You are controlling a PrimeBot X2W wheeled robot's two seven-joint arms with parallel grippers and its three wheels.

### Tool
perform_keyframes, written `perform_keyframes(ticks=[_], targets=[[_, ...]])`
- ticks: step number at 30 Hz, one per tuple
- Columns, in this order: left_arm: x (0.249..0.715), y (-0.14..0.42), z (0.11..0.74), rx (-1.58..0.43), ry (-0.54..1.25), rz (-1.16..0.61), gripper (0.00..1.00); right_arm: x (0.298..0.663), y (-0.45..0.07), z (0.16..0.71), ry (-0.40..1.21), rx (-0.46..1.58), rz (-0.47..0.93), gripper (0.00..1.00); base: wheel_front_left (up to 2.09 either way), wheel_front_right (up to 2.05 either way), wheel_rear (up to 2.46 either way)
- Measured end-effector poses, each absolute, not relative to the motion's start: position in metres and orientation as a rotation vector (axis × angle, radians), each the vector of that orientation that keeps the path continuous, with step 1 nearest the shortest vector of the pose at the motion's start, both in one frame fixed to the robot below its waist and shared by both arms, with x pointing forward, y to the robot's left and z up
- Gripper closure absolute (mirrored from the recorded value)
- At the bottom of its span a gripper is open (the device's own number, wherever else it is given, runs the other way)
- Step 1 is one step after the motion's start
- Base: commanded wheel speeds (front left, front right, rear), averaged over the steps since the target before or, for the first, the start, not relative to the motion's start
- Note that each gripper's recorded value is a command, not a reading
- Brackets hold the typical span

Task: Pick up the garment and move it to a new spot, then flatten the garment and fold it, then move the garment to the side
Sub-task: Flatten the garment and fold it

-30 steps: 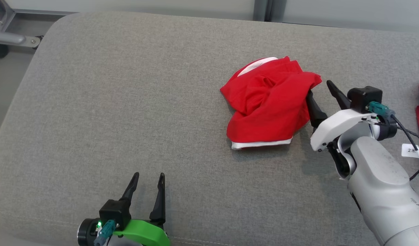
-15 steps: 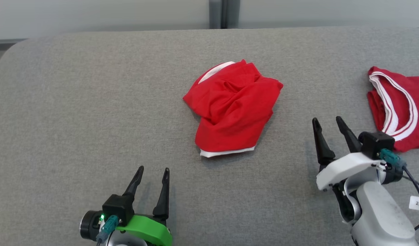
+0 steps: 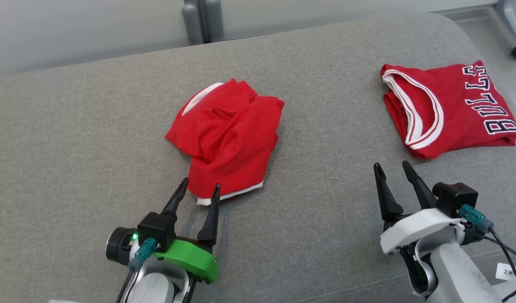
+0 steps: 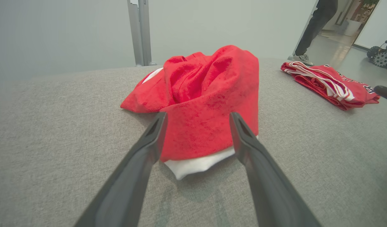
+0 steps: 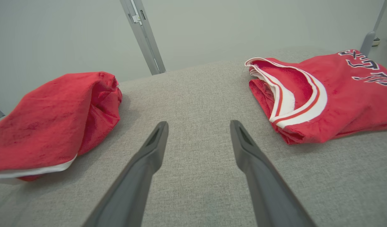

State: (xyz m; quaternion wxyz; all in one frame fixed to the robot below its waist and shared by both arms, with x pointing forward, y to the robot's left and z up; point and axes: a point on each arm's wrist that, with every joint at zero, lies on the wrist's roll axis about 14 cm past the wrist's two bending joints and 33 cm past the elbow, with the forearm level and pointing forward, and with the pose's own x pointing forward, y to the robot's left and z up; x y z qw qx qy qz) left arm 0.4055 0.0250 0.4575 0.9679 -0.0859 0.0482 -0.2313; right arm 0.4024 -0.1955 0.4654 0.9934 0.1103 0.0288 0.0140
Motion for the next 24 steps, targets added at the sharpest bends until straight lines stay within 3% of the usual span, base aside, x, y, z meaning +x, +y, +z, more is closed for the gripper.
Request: perform_keyframes(ticks=[10, 11, 13, 24], targets=[[0.424, 0.009, 0.44, -0.11, 0.135, -0.507, 0.0, 0.393, -0.214, 0.456, 0.081, 0.227, -0.038, 0.0, 0.0, 0.0, 0.0], [0.424, 0.009, 0.44, -0.11, 0.135, -0.507, 0.08, 0.393, -0.214, 0.456, 0.081, 0.227, -0.038, 0.0, 0.0, 0.0, 0.0], [0.425, 0.01, 0.432, -0.097, 0.157, -0.507, 0.98, 0.393, -0.214, 0.454, 0.087, 0.23, -0.041, 0.0, 0.0, 0.0, 0.0], [0.454, -0.007, 0.48, -0.102, -0.003, -0.563, 1.0, 0.397, -0.212, 0.449, 0.097, 0.243, -0.045, 0.0, 0.0, 0.0, 0.0]])
